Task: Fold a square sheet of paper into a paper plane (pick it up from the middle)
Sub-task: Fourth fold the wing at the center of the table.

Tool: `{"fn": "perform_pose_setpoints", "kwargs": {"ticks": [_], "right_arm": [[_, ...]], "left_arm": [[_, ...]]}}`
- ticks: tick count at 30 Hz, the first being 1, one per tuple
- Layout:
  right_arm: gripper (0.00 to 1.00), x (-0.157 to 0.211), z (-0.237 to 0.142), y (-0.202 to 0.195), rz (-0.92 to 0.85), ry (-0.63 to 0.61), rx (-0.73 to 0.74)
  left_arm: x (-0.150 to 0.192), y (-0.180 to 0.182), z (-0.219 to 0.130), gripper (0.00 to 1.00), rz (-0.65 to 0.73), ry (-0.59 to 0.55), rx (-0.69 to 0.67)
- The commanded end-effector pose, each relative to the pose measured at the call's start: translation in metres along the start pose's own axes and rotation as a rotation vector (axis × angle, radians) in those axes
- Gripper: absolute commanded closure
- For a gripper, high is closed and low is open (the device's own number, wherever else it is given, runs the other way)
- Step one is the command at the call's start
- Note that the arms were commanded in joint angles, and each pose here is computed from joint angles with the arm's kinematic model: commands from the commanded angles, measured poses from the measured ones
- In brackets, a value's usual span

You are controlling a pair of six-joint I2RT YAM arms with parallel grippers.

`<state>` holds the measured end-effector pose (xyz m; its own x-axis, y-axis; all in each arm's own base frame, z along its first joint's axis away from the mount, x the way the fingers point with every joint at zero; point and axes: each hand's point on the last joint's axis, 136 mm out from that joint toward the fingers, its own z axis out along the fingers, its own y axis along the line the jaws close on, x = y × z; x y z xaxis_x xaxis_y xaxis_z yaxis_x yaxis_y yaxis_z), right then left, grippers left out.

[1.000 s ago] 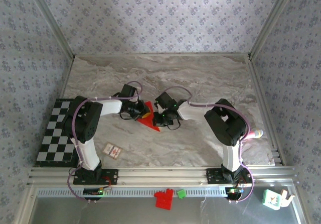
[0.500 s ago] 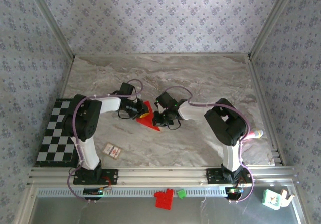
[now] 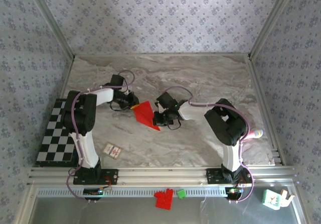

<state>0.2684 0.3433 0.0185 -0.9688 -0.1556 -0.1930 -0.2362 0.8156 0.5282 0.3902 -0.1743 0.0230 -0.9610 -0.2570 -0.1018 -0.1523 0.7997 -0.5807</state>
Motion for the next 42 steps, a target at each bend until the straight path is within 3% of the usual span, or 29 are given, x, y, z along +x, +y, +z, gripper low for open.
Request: {"fn": "perform_pose_setpoints", "kwargs": {"ticks": [1,7,11,16,20,24,33,42], "right_arm": [[0.96,0.072,0.009,-0.075,0.112,0.228,0.249],[0.96,0.066,0.008,-0.069,0.108,0.215,0.228],[0.96,0.064,0.009,-0.065,0.114,0.214,0.209],[0.96,0.061,0.010,-0.062,0.122,0.212,0.192],[0.96,0.059,0.009,-0.060,0.128,0.210,0.178],[0.96,0.056,0.009,-0.057,0.127,0.199,0.155],[0.94,0.037,0.000,-0.035,0.099,0.123,0.042],[0.90,-0.012,-0.030,0.033,-0.024,-0.027,-0.128]], "left_arm": [[-0.029,0.027,-0.011,0.85,0.024,-0.083,-0.132],[-0.044,-0.004,-0.051,0.84,0.043,-0.169,-0.082],[-0.028,-0.032,-0.075,0.84,0.031,-0.201,0.012],[0.013,-0.057,-0.062,0.85,-0.007,-0.152,0.142],[0.039,-0.070,-0.038,0.86,-0.002,-0.092,0.162],[0.047,-0.056,-0.016,0.90,-0.024,-0.081,0.060],[0.051,-0.031,0.015,0.94,-0.097,-0.058,0.008],[0.065,-0.001,0.025,0.96,-0.133,-0.021,-0.111]]}}
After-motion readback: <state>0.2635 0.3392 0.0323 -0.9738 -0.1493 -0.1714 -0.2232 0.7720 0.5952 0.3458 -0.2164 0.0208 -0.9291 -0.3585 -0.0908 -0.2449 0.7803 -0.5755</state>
